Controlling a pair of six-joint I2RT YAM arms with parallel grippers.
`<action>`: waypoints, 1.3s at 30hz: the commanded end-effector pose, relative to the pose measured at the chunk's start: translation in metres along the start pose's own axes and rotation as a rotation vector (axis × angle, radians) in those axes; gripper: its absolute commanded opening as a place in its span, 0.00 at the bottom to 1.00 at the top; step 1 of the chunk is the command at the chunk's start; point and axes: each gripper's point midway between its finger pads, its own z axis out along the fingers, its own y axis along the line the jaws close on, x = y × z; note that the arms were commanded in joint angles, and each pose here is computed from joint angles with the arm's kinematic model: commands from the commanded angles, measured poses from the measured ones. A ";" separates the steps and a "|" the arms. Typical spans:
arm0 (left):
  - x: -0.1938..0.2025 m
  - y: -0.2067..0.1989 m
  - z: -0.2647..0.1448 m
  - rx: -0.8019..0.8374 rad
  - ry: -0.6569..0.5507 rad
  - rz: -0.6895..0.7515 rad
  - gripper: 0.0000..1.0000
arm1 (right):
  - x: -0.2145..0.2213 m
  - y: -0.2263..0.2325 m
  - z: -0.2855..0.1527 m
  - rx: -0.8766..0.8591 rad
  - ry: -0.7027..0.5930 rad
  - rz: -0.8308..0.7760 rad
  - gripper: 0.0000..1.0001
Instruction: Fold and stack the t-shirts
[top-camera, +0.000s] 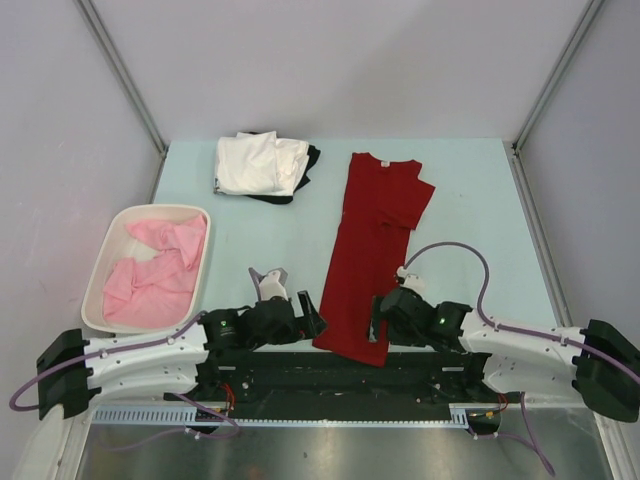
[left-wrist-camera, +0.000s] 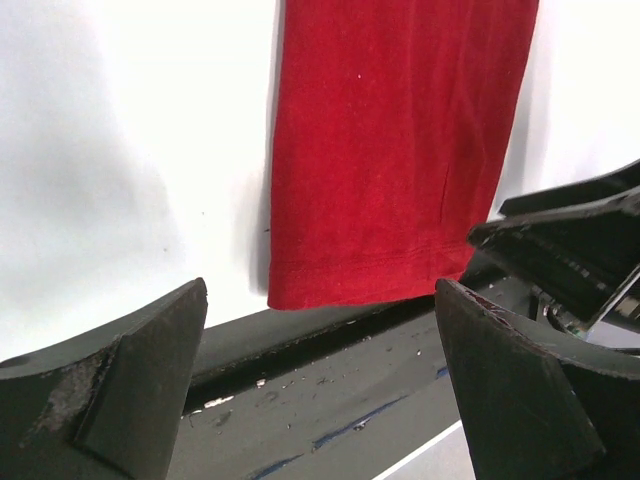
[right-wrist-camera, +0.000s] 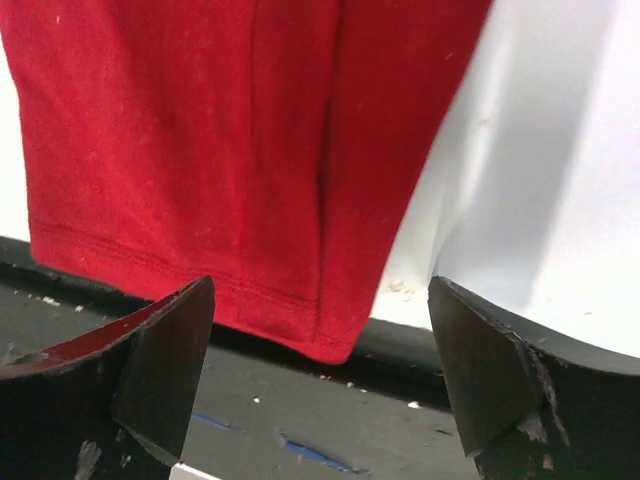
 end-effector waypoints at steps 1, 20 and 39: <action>-0.011 0.009 -0.004 -0.004 -0.048 -0.050 1.00 | 0.009 0.017 0.006 -0.044 -0.023 0.099 0.88; 0.012 0.013 0.036 -0.002 0.049 0.008 0.99 | 0.044 -0.015 0.003 0.004 -0.001 0.157 0.54; 0.026 0.006 0.045 0.086 0.093 0.035 0.66 | 0.051 -0.020 -0.002 -0.020 -0.047 0.222 0.54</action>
